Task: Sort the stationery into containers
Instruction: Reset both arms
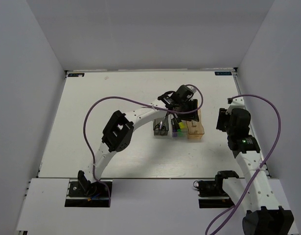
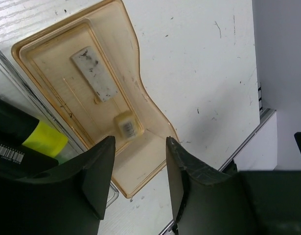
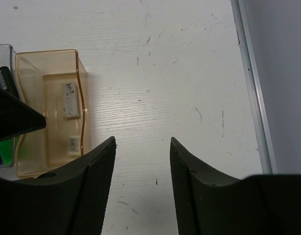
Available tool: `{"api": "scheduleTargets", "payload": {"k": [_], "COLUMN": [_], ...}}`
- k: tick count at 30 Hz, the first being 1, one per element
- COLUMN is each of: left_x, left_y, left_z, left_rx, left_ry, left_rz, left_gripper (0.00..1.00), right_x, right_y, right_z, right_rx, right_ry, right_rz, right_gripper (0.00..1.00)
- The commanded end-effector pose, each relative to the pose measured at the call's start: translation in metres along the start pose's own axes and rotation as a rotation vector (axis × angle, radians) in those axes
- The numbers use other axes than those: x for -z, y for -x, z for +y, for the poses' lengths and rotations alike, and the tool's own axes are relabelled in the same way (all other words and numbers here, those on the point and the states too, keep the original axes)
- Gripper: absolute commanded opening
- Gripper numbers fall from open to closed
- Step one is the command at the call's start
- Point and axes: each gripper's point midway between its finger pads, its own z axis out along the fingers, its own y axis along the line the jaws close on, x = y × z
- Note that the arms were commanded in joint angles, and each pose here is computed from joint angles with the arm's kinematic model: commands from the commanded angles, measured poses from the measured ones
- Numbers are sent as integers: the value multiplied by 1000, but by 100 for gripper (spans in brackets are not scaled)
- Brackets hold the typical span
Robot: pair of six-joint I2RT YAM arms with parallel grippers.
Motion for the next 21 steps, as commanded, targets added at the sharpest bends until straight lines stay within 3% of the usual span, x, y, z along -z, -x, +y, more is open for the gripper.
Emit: {"api": "scheduleTargets", "payload": {"k": [1, 5, 6, 7, 8, 9, 10, 11, 12, 13, 14, 15, 16, 21], "left_x": [35, 56, 63, 97, 97, 107, 147, 159, 162, 199, 211, 235, 245, 289], "left_y": [26, 14, 9, 15, -6, -9, -12, -19, -45, -51, -53, -57, -79, -111], "left_z": [-42, -28, -25, -28, -6, 5, 7, 21, 52, 62, 80, 83, 117, 167], "left_rx": [-32, -53, -62, -84, -105, -115, -133, -164, -160, -173, -165, -157, -129, -97], "left_ry": [-96, -49, -36, -26, 25, 64, 81, 122, 187, 204, 259, 257, 311, 389], "left_rz": [-76, -79, -79, -135, -98, -116, -171, -171, -129, -185, -213, -242, -222, -272], "left_gripper": [56, 5, 4, 4, 4, 12, 23, 59, 75, 89, 100, 100, 100, 100], "right_x": [-1, 0, 1, 2, 1, 2, 3, 4, 4, 6, 7, 8, 10, 15], "right_y": [8, 6, 8, 6, 5, 3, 0, -2, -6, -6, -9, -6, -5, -6], "right_z": [-1, 4, 6, 9, 14, 21, 24, 33, 35, 37, 37, 40, 43, 58], "right_rx": [-13, -12, -4, -3, 1, 8, 18, 21, 25, -7, -12, -45, -68, -46], "right_ry": [6, 44, 57, 79, 105, 149, 169, 218, 227, 232, 230, 242, 252, 347], "right_rz": [-41, -41, -50, -40, -37, -30, -10, -3, 12, 25, 44, 52, 60, 33], "right_gripper": [53, 64, 68, 72, 83, 90, 90, 90, 90, 90, 90, 90, 90, 90]}}
